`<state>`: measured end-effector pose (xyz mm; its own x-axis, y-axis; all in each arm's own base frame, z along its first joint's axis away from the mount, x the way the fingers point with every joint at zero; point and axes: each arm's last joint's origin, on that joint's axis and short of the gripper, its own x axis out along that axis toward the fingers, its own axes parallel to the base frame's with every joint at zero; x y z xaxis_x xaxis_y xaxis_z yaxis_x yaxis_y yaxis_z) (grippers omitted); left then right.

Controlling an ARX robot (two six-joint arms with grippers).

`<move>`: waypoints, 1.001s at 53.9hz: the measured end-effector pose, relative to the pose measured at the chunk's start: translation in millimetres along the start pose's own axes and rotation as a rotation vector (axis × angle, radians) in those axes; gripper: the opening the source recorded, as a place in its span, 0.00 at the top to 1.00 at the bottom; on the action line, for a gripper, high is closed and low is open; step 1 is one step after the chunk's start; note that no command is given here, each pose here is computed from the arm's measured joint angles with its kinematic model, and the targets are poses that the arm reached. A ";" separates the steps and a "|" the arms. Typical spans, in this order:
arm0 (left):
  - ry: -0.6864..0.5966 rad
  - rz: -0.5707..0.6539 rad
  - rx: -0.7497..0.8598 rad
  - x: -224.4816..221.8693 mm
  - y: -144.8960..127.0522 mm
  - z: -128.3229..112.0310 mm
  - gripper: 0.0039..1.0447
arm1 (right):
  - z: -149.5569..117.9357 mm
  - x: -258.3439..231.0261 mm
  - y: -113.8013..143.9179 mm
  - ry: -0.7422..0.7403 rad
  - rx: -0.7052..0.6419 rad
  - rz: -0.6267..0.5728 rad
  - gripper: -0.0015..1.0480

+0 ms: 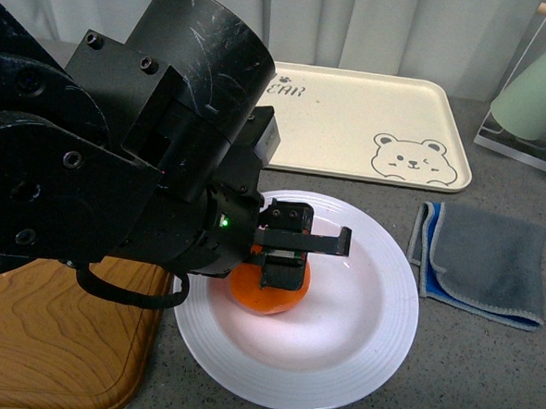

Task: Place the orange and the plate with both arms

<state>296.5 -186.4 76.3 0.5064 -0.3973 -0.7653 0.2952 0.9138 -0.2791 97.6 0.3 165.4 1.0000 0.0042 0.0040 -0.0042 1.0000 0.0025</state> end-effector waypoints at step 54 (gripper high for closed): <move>-0.725 0.365 0.056 -71.9 37.3 11.4 0.29 | -0.1 0.0 0.0 0.000 0.000 0.000 0.09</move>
<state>280.4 -124.7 127.5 0.9716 -0.0484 -0.2317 0.0402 0.9984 -0.0401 97.6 0.3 165.3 1.0000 0.0042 0.0036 -0.0042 1.0000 0.0025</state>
